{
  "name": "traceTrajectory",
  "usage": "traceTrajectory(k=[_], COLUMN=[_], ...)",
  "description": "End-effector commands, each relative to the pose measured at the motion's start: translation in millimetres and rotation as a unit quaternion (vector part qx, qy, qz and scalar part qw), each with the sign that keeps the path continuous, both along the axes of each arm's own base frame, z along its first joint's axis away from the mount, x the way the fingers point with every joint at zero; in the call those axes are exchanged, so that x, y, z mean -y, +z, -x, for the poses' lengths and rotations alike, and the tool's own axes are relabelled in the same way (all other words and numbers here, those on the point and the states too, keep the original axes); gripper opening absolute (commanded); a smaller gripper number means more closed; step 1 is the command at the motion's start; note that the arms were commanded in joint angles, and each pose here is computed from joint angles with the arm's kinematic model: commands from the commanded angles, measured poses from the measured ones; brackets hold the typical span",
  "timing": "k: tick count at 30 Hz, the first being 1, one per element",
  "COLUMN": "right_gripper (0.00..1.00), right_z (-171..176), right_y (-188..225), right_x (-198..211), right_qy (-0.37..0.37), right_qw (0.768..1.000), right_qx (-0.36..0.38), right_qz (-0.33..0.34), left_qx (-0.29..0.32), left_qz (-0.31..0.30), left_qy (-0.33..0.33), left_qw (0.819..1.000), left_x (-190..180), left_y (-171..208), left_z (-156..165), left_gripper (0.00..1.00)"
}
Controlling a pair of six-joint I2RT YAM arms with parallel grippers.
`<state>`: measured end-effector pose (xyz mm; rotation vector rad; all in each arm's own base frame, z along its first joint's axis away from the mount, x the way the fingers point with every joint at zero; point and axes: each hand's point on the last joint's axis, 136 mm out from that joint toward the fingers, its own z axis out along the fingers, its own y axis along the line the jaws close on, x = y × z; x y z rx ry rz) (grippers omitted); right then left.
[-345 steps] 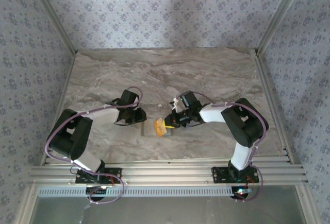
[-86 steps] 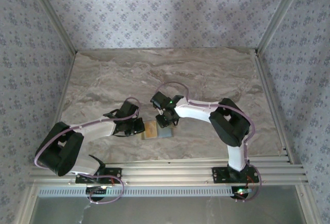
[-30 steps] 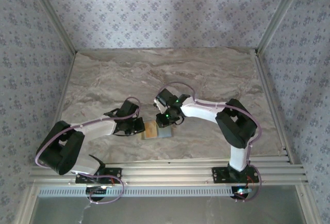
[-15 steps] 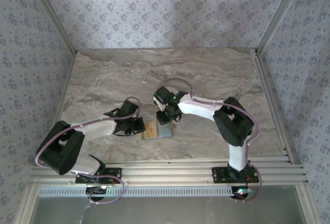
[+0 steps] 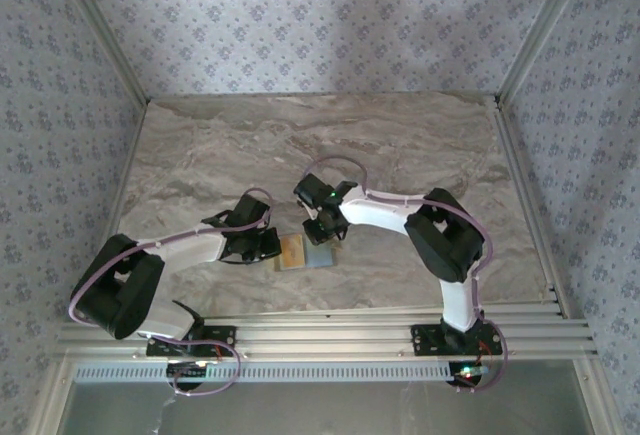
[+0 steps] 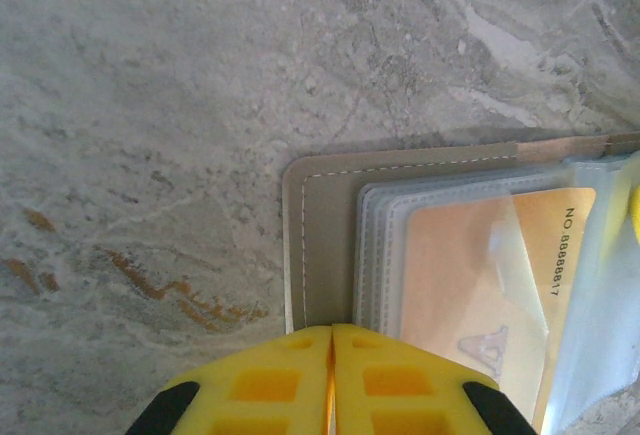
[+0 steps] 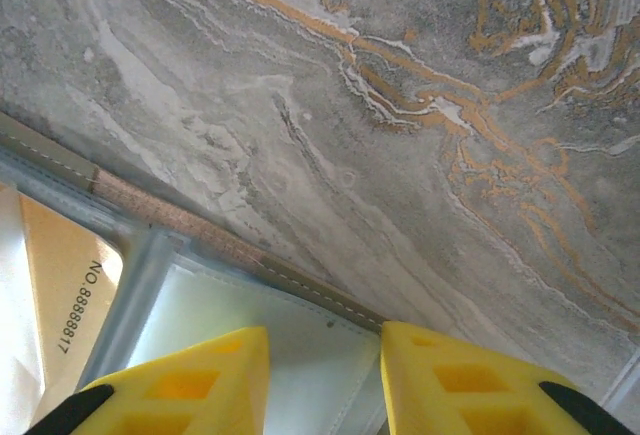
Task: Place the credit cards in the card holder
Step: Flip over the card slot in the card holder.
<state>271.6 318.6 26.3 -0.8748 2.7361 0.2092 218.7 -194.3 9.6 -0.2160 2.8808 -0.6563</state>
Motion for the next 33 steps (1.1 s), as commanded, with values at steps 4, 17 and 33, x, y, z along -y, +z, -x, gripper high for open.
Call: traceTrajectory(k=[4, 17, 33], right_gripper=[0.28, 0.06, 0.04], right_z=[12, 6, 23], right_y=[-14, 17, 56], right_x=[10, 16, -28], right_qy=[0.002, -0.015, 0.016], right_qw=[0.999, 0.998, 0.997], right_qx=[-0.005, 0.038, -0.030], right_qz=[0.043, 0.051, -0.076], left_qx=[-0.055, -0.058, -0.061], left_qz=[-0.035, -0.038, -0.037], left_qy=[-0.012, -0.013, -0.012], left_qw=[0.998, 0.998, 0.997], left_x=[-9, -10, -10], left_y=[-39, -42, -45], left_z=[26, 27, 27], left_gripper=[0.08, 0.08, 0.08])
